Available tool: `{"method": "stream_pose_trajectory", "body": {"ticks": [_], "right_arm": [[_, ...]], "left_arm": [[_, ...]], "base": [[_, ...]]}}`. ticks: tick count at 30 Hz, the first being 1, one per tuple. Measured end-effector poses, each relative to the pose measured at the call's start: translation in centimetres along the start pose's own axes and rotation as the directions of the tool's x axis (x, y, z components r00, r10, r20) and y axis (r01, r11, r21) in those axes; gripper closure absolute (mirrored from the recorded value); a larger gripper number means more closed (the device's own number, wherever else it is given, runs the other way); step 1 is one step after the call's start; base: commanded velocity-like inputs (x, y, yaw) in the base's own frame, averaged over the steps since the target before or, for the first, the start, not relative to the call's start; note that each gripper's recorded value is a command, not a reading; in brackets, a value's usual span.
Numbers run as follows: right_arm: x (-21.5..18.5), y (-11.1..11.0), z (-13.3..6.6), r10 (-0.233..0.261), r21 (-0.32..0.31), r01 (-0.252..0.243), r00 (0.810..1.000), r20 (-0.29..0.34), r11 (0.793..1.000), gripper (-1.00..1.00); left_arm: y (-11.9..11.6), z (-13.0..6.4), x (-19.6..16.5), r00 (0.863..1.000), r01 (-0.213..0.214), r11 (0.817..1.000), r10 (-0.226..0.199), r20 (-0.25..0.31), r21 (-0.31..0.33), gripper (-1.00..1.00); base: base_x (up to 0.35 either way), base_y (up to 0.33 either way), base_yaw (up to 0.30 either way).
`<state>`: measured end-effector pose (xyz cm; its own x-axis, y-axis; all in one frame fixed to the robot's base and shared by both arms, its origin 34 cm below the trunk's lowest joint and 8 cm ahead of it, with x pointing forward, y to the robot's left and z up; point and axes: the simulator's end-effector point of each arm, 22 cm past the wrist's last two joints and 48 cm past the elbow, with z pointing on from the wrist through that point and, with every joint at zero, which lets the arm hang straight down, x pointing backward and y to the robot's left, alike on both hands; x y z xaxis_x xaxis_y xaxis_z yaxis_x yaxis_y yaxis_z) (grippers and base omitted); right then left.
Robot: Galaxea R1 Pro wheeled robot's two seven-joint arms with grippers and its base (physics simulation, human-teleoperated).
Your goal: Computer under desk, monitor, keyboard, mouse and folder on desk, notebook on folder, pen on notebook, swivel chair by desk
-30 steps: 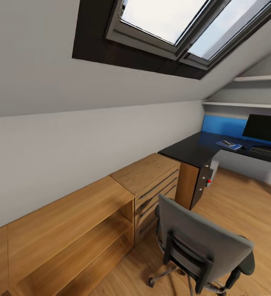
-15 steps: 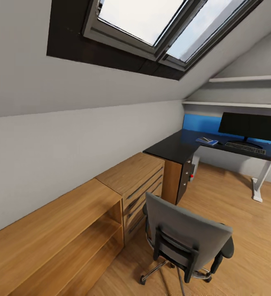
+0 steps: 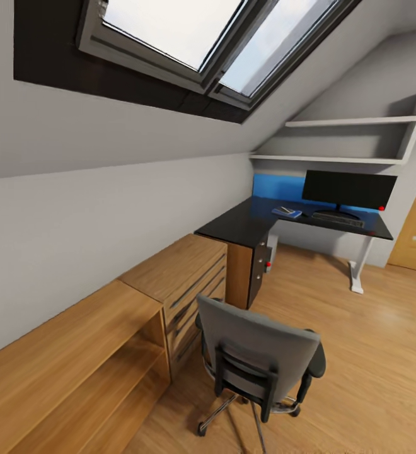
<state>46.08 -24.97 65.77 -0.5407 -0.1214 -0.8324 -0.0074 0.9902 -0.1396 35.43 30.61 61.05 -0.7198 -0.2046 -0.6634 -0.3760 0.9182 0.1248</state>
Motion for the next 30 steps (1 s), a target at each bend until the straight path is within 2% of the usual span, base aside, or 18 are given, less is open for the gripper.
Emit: {"method": "stream_pose_trajectory", "body": {"ticks": [30], "right_arm": [[0.00,0.02,0.00,0.000,-0.001,0.000,1.000,0.000,1.000,-1.00]], "left_arm": [[0.00,0.00,-0.03,1.000,0.000,1.000,0.000,0.002,0.000,-1.00]], "base": [[0.000,0.000,-0.279]]}}
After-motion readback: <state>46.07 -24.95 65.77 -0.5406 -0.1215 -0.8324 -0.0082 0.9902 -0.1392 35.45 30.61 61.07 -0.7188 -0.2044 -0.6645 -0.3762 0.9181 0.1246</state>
